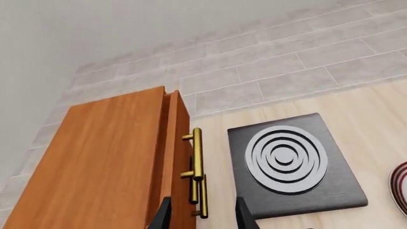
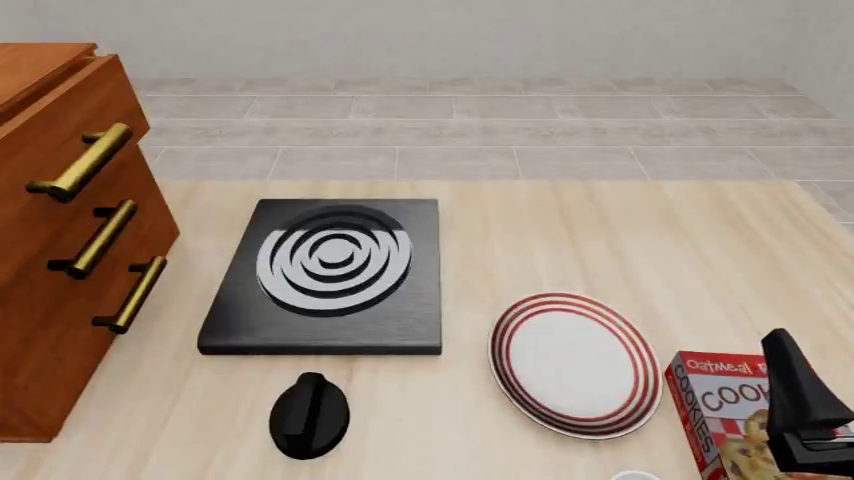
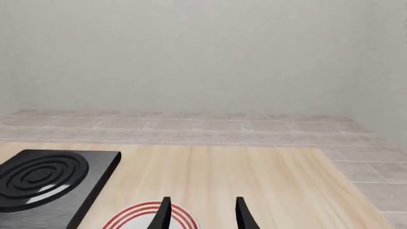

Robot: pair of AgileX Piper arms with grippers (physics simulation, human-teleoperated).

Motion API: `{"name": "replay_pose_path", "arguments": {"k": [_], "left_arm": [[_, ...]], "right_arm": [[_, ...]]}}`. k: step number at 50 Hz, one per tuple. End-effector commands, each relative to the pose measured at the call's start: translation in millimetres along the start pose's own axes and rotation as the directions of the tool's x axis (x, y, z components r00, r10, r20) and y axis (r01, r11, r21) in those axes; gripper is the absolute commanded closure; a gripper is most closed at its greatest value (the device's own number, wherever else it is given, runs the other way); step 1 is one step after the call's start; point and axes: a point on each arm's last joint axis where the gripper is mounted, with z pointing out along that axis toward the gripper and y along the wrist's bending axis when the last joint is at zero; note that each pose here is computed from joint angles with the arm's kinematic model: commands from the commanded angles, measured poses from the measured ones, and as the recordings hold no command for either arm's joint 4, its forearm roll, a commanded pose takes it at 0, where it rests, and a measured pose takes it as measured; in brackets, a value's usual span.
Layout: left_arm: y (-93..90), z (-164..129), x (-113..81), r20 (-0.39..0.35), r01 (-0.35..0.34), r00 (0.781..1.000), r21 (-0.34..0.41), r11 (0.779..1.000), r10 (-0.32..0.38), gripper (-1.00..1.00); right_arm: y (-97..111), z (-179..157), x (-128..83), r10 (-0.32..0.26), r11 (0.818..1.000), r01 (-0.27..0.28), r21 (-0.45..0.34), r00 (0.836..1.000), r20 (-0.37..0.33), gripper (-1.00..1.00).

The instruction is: Pick the akita bowl in the top layer of the wooden cabinet and place it on the plate.

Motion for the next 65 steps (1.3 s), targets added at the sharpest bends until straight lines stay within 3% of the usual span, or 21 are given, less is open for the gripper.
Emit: {"name": "replay_pose_path", "arguments": {"k": [1,5,26,42,65], "left_arm": [[4.3,3,-10.2,-0.046,-0.021,0.999,-0.004,1.000,0.020,-1.00],[4.4,6,-13.8,-0.073,0.001,0.997,0.010,1.000,0.000,-1.00],[15.2,20,-25.3,-0.150,-0.057,0.987,-0.021,0.998,0.053,-1.00],[20.2,25,-38.4,-0.209,-0.052,0.977,-0.008,0.999,0.049,-1.00],[23.7,59,-5.7,-0.332,-0.041,0.943,-0.024,0.999,0.031,-1.00]], "right_arm": [[0,0,-1,0.000,1.000,0.000,0.000,1.000,0.004,-1.00],[0,0,-1,0.001,1.000,-0.001,0.002,1.000,0.005,-1.00],[0,0,-2,-0.013,1.000,0.013,-0.008,1.000,0.008,-1.00],[0,0,-2,-0.007,1.000,0.007,0.001,1.000,0.008,-1.00],[0,0,0,0.000,1.000,0.000,0.004,1.000,0.004,-1.00]]}}
